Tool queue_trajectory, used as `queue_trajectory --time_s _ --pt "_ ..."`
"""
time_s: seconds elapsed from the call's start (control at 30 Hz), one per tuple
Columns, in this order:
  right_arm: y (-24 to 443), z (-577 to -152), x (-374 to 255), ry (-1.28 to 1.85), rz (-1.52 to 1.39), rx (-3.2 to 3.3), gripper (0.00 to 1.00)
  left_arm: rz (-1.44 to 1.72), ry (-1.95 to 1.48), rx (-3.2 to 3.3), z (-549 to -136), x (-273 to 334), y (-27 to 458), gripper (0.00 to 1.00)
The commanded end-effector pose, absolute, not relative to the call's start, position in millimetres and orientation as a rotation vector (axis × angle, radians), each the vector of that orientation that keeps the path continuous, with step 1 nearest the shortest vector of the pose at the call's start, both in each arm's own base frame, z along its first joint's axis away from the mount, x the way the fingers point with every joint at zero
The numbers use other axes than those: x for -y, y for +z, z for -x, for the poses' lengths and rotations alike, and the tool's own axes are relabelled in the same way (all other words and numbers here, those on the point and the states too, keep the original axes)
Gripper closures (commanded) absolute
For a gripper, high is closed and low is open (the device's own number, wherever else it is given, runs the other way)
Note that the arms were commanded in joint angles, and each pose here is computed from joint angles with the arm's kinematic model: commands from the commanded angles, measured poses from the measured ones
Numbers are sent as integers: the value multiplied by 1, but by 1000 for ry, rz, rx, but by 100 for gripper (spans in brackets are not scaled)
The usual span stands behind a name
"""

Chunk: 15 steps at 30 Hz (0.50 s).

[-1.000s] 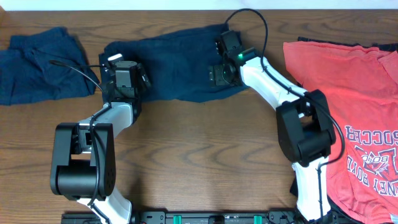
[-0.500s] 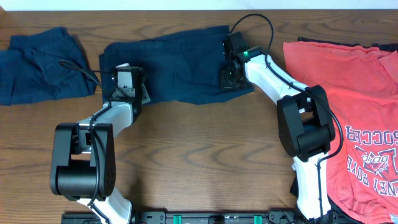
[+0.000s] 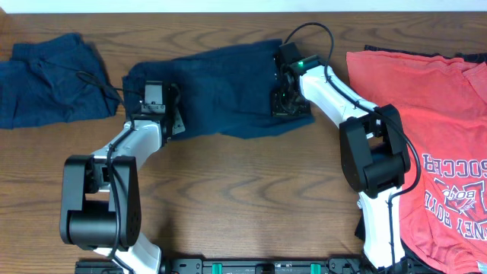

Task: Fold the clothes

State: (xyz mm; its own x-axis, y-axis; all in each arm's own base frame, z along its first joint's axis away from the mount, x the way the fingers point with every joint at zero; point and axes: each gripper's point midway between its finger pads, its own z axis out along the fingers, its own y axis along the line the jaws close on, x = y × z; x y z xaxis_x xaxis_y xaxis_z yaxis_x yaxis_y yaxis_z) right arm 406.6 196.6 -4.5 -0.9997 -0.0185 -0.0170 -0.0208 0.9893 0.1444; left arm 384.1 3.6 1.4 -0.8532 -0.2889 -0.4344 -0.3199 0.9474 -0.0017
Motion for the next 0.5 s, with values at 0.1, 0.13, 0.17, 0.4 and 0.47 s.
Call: queue_trajectory --time_s 0.1,0.13,0.17,0.4,0.47 --pt "-40 -349 -184 116 16 -3363 99 386 51 -2917 -324 34 -37 94" --pt "-39 -343 -184 113 16 -3389 99 397 55 -2934 -319 37 -38 94" --pt "-38 -339 -183 103 15 -3407 99 409 58 -2946 -315 40 -39 94" --pt "-31 -315 -173 35 36 -3507 99 377 -43 -3113 -273 76 -43 94" --pt "-29 -310 -170 21 46 -3528 99 384 -22 -3147 -261 79 -45 94"
